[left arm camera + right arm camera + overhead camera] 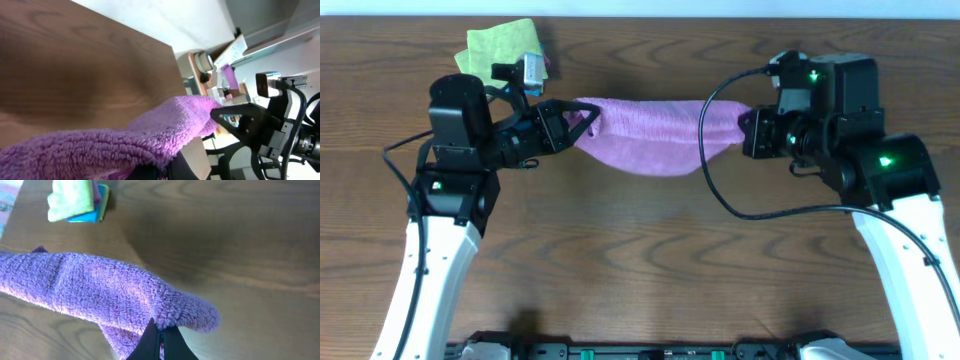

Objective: Fold the cloth
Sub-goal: 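Hold the cloth taut between both grippers above the table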

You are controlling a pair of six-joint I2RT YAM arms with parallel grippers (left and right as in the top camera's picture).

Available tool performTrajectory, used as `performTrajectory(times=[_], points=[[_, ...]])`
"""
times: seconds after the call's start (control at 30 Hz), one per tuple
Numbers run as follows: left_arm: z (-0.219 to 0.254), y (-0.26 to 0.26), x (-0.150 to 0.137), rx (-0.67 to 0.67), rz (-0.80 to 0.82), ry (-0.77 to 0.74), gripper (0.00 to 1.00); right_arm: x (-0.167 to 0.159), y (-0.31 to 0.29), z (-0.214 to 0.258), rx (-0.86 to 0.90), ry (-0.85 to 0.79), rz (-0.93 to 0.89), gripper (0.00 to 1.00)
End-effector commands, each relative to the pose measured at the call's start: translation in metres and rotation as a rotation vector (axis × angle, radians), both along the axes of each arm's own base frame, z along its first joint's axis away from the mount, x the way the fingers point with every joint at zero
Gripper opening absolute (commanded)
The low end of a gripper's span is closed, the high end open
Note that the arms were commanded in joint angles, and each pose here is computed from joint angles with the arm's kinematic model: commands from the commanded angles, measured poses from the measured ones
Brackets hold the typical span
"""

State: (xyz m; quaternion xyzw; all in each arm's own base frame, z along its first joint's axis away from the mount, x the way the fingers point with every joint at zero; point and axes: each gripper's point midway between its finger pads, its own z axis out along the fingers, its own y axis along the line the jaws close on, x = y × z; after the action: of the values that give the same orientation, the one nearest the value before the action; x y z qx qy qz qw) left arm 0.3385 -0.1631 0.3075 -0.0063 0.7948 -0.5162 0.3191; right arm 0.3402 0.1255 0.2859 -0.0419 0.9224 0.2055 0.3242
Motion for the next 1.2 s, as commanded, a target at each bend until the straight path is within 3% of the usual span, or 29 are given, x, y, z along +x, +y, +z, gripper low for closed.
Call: performTrajectory(times=[0.0, 0.57, 0.83, 1.17], points=[[0.004, -0.001, -0.004, -0.009, -0.004, 0.02, 0.06, -0.005, 0.003, 0.005, -0.002, -0.008, 0.022, 0.01], [-0.041, 0.007, -0.069, 0.118, -0.05, 0.261, 0.06, -0.084, -0.005, -0.043, -0.142, 0.329, 0.087, 0.01], [-0.061, 0.01, -0.07, 0.207, 0.02, 0.323, 0.06, -0.062, -0.007, -0.042, -0.159, 0.266, 0.053, 0.01], [-0.09, 0.013, -0.054, 0.261, 0.066, 0.381, 0.06, -0.034, 0.002, -0.07, -0.172, 0.315, 0.055, 0.01]])
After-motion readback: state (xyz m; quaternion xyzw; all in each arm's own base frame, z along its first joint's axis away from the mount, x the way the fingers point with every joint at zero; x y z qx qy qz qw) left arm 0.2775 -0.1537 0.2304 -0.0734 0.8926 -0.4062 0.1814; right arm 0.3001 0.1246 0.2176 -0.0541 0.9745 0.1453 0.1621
